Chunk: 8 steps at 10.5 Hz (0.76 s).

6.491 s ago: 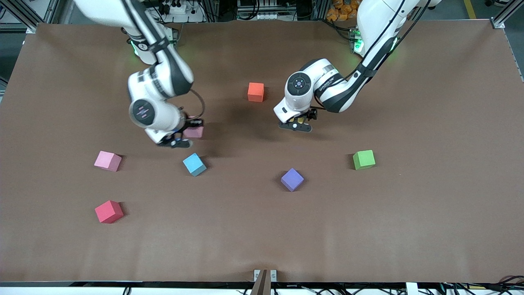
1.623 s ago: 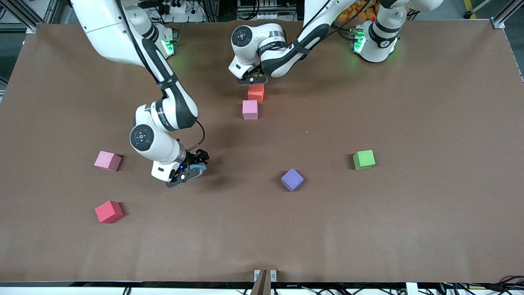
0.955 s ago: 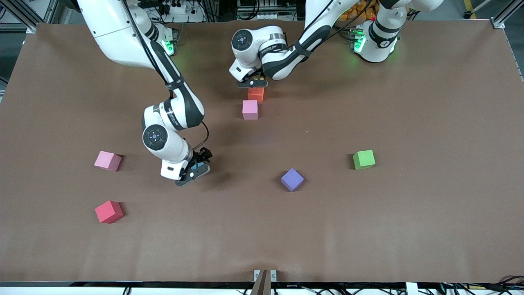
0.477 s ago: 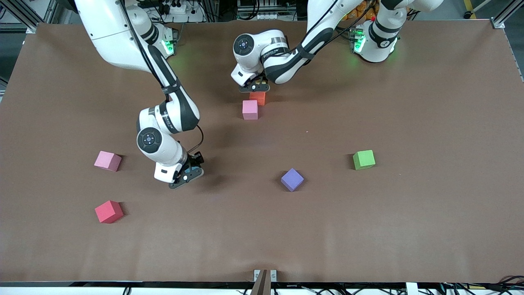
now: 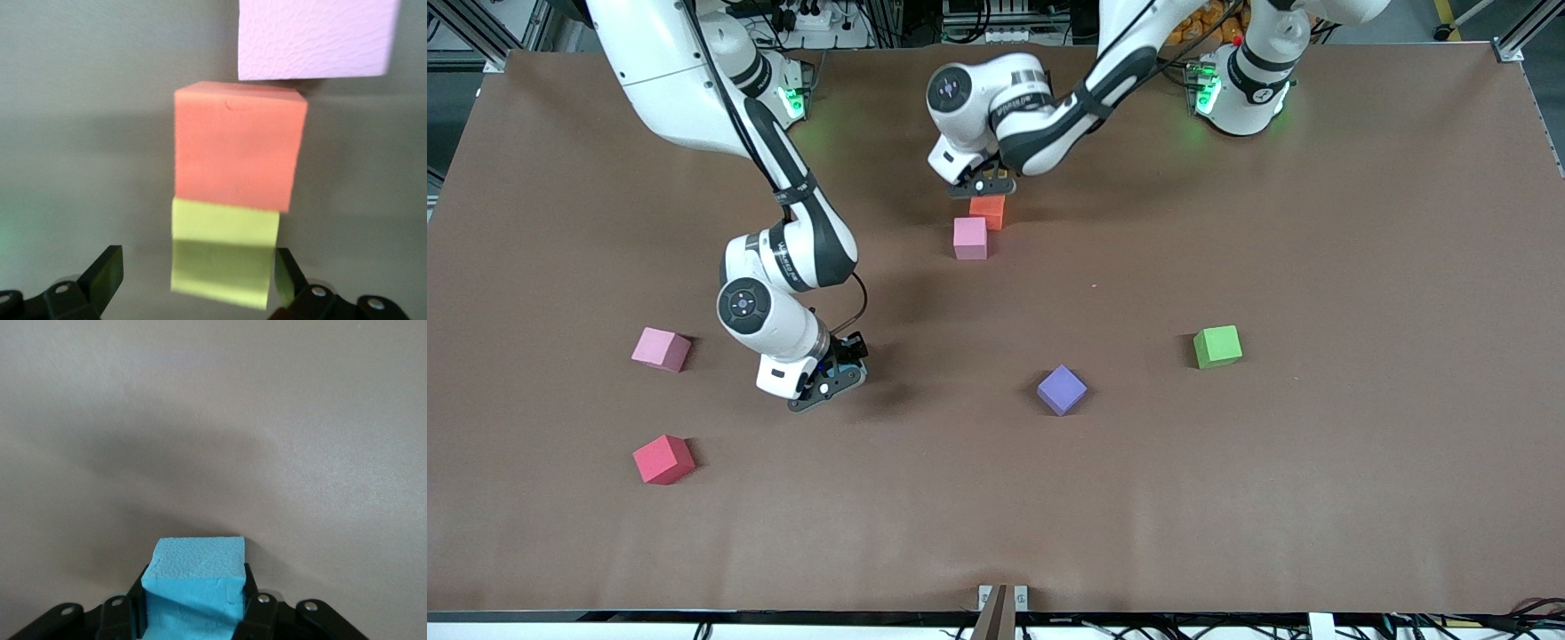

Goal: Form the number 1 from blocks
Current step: 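Set yellow past orange with the left gripper while the right gripper lifts cyan, then grasp the green cube with the left gripper while the right gripper carries cyan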

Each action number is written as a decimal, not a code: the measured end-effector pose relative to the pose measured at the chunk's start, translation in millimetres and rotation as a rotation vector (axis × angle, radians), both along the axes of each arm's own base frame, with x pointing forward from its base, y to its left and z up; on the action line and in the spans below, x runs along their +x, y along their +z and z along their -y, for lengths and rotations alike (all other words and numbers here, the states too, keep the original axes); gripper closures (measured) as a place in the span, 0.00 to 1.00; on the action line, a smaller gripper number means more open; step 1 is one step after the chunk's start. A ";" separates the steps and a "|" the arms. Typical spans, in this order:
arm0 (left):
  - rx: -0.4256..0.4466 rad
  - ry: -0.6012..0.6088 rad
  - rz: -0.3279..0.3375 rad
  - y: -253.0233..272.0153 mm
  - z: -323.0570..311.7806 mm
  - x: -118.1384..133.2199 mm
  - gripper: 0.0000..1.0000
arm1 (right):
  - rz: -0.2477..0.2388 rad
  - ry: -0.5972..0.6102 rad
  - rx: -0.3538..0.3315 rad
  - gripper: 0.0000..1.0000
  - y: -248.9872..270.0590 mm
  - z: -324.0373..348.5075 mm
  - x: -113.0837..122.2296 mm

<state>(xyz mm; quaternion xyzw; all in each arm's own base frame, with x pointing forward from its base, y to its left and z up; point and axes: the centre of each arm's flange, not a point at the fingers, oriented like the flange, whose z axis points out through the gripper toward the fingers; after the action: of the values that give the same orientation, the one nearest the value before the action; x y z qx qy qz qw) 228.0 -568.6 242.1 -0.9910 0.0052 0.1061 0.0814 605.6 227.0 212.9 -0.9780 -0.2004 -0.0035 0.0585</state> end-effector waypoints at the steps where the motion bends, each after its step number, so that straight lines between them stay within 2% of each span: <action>1: 0.003 0.011 0.026 20.1 0.8 4.8 0.00 | -0.021 -0.054 0.031 0.47 5.0 -0.7 -0.1; 2: 0.005 0.033 0.047 38.4 0.3 18.0 0.00 | -0.050 -0.118 0.046 0.47 11.0 -2.1 -1.9; 4: -0.006 0.129 0.070 60.6 -17.1 78.0 0.00 | -0.090 -0.241 0.052 0.47 18.2 -9.6 -7.0; 6: -0.003 0.244 0.126 67.9 -69.1 169.0 0.00 | -0.132 -0.323 0.073 0.47 15.3 -31.0 -19.9; 8: 0.003 0.334 0.169 75.2 -154.9 265.6 0.00 | -0.160 -0.353 0.067 0.47 12.7 -64.8 -39.7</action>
<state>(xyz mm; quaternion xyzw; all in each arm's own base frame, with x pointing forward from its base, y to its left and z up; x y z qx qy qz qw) 493.6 -413.6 317.3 -0.9833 -0.1667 0.0346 0.0644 565.9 291.8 225.6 -0.9926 -0.0202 0.0571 0.1052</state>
